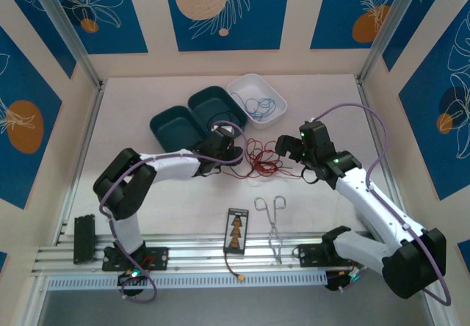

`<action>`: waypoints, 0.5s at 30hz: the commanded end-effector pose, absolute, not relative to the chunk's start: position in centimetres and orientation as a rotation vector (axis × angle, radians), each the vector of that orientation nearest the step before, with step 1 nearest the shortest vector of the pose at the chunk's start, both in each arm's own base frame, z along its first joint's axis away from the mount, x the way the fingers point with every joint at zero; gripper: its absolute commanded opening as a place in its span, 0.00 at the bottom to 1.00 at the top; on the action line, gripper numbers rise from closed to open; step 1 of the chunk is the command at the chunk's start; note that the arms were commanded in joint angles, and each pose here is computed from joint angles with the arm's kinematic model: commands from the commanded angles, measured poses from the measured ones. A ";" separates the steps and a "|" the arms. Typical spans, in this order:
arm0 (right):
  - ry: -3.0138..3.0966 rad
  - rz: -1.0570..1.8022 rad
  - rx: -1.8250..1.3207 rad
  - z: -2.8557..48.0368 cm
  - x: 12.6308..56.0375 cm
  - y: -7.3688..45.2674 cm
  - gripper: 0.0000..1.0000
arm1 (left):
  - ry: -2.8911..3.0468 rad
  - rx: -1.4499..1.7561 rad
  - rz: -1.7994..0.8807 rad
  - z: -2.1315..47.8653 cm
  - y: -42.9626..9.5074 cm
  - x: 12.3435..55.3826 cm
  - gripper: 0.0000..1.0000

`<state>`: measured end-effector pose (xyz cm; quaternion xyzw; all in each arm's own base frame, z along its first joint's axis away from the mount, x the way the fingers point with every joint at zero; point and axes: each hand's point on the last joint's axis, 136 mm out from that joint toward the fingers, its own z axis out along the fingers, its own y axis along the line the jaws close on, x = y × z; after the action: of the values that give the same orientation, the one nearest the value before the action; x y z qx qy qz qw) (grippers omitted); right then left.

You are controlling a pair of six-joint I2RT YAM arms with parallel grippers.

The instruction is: Untangle the cables

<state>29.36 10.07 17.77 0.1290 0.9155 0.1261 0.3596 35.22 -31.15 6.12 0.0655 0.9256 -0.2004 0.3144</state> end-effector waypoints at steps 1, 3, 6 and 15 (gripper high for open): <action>2.308 0.404 0.359 18.8 29.8 10.3 0.99 | 2.461 0.189 -0.472 5.2 -31.2 35.3 0.48; 2.310 0.449 0.327 19.0 29.8 10.8 0.99 | 2.469 0.190 -0.467 4.8 -31.2 35.2 0.46; 2.329 0.449 0.316 18.9 29.8 11.0 0.99 | 2.476 0.192 -0.470 4.4 -31.3 35.2 0.38; 2.414 0.511 0.204 18.7 30.7 13.8 0.99 | 2.466 0.203 -0.470 4.6 -31.2 35.1 0.15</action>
<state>30.46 12.14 17.34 0.1048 0.9238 0.1671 0.3281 35.01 -30.88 4.44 0.0706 0.9334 -0.1827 0.3007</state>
